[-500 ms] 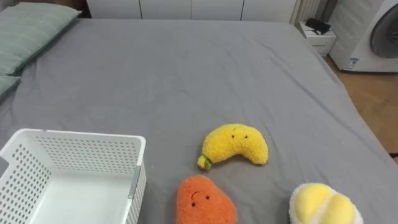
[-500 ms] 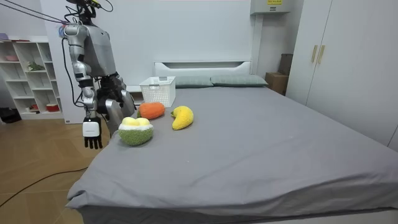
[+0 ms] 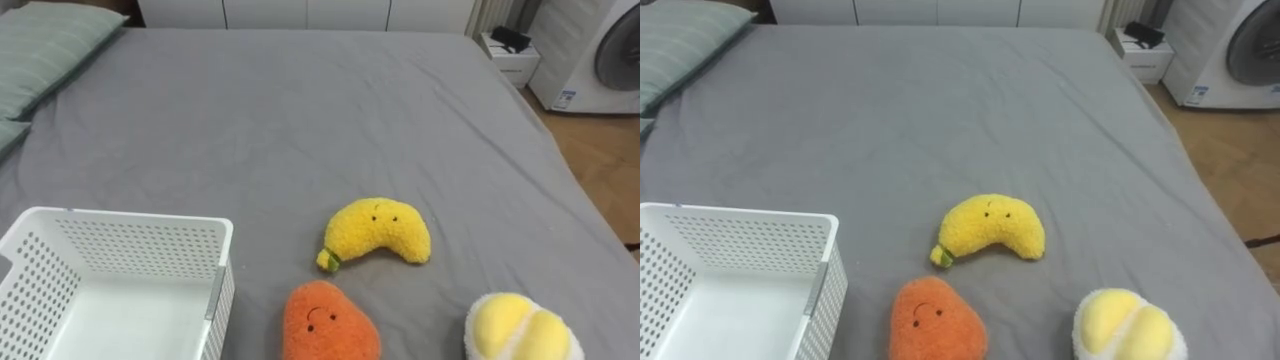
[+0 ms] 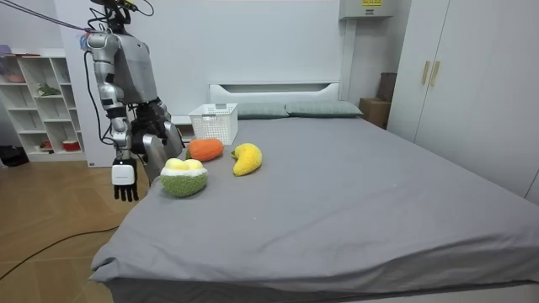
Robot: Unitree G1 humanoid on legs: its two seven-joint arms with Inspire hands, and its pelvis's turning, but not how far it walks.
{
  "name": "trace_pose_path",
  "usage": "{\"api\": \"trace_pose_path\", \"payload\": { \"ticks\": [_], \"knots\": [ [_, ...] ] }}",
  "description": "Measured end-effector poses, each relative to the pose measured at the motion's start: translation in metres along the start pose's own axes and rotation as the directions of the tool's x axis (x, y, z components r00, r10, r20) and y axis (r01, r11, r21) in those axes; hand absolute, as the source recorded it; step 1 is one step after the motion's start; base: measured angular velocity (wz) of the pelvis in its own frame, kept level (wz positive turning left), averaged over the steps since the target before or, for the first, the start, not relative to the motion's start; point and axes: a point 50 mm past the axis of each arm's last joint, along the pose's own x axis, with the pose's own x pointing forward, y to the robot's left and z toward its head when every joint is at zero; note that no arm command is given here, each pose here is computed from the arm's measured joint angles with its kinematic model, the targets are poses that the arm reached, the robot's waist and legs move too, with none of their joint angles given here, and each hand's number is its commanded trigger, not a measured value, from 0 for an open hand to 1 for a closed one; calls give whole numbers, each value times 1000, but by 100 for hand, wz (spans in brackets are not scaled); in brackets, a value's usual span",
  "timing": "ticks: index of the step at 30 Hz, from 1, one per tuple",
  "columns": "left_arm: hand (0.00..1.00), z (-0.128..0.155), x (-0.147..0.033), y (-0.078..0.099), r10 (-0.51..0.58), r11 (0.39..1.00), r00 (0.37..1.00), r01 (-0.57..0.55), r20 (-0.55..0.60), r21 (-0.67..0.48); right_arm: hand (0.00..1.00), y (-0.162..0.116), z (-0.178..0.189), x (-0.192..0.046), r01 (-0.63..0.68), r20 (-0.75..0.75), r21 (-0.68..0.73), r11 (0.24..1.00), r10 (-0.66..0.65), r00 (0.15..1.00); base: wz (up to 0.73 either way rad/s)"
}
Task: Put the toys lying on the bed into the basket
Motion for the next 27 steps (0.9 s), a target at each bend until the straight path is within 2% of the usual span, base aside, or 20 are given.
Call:
{"api": "trace_pose_path", "payload": {
  "ticks": [2, 8, 10, 14, 18, 23, 26, 27],
  "knots": [
    [0, 0, 0, 1, 3, 1000, 1000, -3, 0, 1, 0, 1, -4, 1, -3, -8, 27, 1000, 4, 1000, 0],
    [0, -1, 1, 5, 33, 999, 999, -33, -2, -24, 0, -3, -13, 1, 15, -19, 254, 967, -11, 1000, 0],
    [0, -4, 1, 11, 64, 996, 998, -65, -5, -59, 0, -7, -17, 2, 40, -19, 376, 926, -35, 999, 0],
    [0, -6, 3, 25, 122, 988, 992, -122, 0, -91, 0, -16, -25, 2, 91, -30, 514, 853, -89, 996, -5],
    [0, -5, 4, 38, 193, 974, 981, -191, 10, -120, 0, -48, -13, -4, 179, -3, 606, 775, -223, 975, -14],
    [0, -6, 4, 40, 213, 970, 977, -210, 11, -120, 0, -94, 28, -26, 256, 136, 657, 709, -445, 885, -16],
    [0, -6, 4, 40, 214, 970, 977, -210, 22, -121, 0, -118, 60, -54, 262, 270, 691, 674, -577, 771, -4],
    [0, -6, 4, 40, 215, 970, 976, -210, 26, -122, 0, -126, 73, -68, 270, 327, 697, 664, -630, 704, -3]
  ]
}}
